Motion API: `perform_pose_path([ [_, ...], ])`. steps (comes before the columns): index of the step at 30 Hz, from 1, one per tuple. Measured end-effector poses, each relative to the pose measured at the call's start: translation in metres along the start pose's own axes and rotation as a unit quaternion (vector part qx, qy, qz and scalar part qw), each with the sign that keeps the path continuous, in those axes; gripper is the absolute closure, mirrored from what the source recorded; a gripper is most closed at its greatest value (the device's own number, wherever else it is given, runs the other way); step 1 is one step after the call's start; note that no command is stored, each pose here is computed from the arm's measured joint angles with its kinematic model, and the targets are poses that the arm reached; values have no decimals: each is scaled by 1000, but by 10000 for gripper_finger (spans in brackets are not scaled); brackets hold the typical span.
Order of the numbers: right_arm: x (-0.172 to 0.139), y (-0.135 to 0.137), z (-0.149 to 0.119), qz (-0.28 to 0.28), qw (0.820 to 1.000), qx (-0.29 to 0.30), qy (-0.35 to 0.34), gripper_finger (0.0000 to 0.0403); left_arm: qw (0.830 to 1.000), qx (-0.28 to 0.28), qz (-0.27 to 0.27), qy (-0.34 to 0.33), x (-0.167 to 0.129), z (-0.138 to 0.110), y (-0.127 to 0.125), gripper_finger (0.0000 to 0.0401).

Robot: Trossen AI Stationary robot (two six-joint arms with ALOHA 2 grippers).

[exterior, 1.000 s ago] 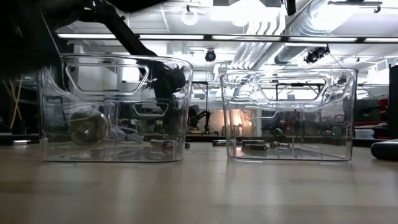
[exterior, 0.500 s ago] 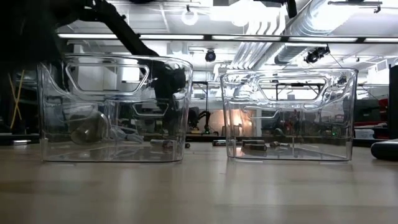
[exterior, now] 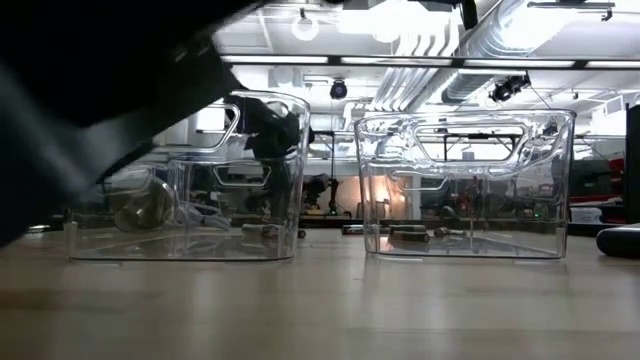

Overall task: Sort batteries
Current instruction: Put the black battery into the right transparent bin

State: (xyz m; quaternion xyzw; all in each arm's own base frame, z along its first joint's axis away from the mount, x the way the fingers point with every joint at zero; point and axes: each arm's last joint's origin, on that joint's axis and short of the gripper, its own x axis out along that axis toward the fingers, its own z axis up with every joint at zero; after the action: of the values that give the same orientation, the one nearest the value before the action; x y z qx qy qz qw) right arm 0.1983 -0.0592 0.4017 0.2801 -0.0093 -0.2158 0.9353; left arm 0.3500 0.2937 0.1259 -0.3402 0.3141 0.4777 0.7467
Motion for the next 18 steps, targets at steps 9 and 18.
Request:
perform_pose_path([
  [9,0,0,0,3,1000,0,2,277,981,112,-155,-10,-2,6,-22,401],
  [18,0,1,-1,19,1000,1,16,277,956,205,-210,-25,-39,31,-28,401],
])
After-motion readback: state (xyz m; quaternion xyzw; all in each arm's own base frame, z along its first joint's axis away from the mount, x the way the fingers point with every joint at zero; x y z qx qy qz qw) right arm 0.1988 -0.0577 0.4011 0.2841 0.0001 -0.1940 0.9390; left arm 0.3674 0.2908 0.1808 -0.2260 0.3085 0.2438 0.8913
